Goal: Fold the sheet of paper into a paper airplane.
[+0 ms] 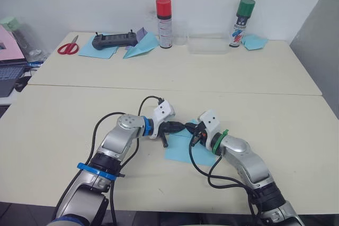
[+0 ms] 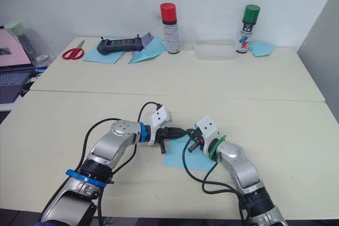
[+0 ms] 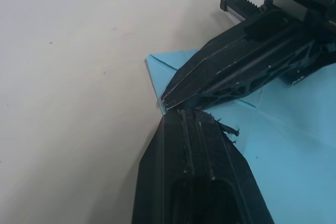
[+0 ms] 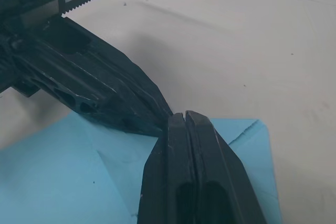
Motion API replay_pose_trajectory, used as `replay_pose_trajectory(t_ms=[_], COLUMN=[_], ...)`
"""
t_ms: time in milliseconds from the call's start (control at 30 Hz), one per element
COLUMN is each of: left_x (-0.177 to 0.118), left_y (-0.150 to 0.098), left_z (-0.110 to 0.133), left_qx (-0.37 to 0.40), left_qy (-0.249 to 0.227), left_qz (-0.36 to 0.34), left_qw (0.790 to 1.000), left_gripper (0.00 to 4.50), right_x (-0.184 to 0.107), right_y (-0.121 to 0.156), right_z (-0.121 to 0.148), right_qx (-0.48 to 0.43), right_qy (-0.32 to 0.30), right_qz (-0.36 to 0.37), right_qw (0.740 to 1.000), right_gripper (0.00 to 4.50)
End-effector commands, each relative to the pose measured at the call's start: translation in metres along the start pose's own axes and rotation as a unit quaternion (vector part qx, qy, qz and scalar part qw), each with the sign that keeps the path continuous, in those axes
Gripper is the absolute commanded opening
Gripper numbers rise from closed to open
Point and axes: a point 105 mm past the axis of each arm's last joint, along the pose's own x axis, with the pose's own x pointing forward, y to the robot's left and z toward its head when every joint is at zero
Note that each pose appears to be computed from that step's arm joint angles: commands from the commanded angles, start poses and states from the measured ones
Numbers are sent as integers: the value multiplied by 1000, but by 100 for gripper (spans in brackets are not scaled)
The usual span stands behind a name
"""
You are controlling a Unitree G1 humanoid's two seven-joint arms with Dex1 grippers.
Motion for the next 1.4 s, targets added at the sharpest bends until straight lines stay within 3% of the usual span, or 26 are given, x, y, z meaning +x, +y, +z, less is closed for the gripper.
replay_pose_trajectory(t_ms=[33, 333, 700, 900, 1067, 1167, 1267, 1400], left_x=[-1, -24, -55, -69, -91, -91, -77, -45], left_y=[0, -2, -32, -27, -9, -9, -7, -4], left_z=[-19, -52, -75, -77, -6, 20, 27, 9], left_qx=[-16, -134, -159, -161, -120, -112, -88, -74], left_qy=[39, 75, 116, 124, 2, -33, -40, -23], left_qz=[1, 22, 22, 48, 38, 12, 14, 39], left_qw=[999, 988, 980, 978, 992, 993, 995, 996], left_gripper=[3, 3, 3, 3, 3, 3, 3, 3], right_x=[-10, -11, -9, -8, -6, -6, -7, -6], right_y=[-16, -14, -12, -11, -10, -10, -10, -9], right_z=[-24, -29, -29, -29, -29, -28, -26, -24], right_qx=[16, 7, 4, 5, 3, 3, 3, 2], right_qy=[46, 62, 67, 67, 66, 64, 61, 57], right_qz=[-36, -29, -22, -17, -12, -10, -8, -6], right_qw=[998, 998, 997, 998, 998, 998, 998, 998], right_gripper=[0, 0, 0, 0, 0, 0, 0, 0])
